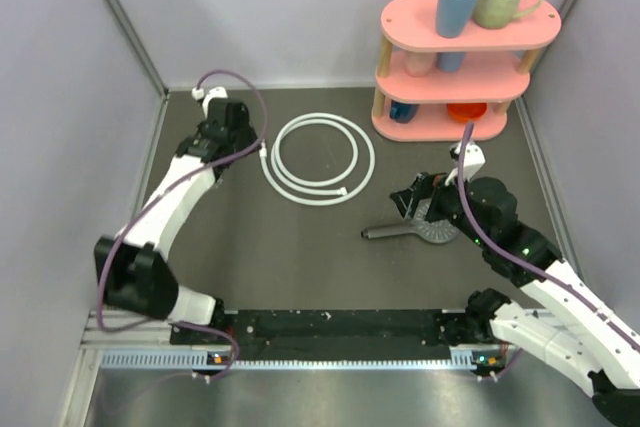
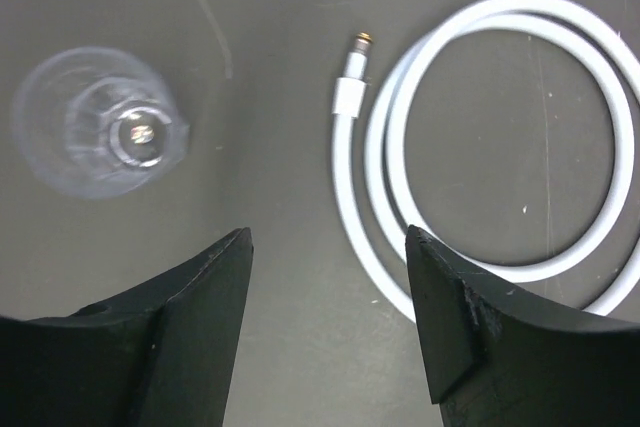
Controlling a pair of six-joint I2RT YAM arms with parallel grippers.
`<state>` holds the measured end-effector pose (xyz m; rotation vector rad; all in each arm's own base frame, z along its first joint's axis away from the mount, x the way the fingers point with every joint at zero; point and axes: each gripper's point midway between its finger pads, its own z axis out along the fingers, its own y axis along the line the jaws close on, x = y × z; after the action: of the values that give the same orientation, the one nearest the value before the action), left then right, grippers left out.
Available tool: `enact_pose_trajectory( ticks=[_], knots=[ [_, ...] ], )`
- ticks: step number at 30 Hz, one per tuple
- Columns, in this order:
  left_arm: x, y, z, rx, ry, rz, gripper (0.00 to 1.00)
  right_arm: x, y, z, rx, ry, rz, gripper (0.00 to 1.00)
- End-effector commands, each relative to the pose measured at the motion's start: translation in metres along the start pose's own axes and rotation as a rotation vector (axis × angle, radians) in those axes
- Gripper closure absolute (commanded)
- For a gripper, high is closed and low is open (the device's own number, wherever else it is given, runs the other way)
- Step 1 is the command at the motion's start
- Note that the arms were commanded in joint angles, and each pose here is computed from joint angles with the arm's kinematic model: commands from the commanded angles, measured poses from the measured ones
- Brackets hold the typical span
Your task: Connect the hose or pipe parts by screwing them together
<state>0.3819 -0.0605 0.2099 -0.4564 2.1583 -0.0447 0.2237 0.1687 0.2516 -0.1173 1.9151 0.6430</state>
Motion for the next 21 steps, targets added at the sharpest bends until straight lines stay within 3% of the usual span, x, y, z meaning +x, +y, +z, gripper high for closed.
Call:
enact_pose_trajectory(
  ticks=[1, 7, 16, 21],
  knots=[
    [0.010, -0.039, 0.030, 0.101, 0.130, 0.020, 0.36, -0.004, 0.021, -0.005, -0.113, -0.016, 0.012, 0.01],
    [0.052, -0.045, 0.079, 0.050, 0.271, 0.017, 0.51, -0.004, 0.027, -0.019, -0.173, -0.038, 0.003, 0.01],
    [0.097, -0.043, 0.112, 0.018, 0.378, 0.032, 0.56, -0.008, 0.027, -0.032, -0.192, -0.076, -0.016, 0.01],
    [0.110, -0.025, 0.124, -0.091, 0.420, 0.056, 0.59, -0.007, 0.027, -0.031, -0.193, -0.069, -0.013, 0.02]
  ],
)
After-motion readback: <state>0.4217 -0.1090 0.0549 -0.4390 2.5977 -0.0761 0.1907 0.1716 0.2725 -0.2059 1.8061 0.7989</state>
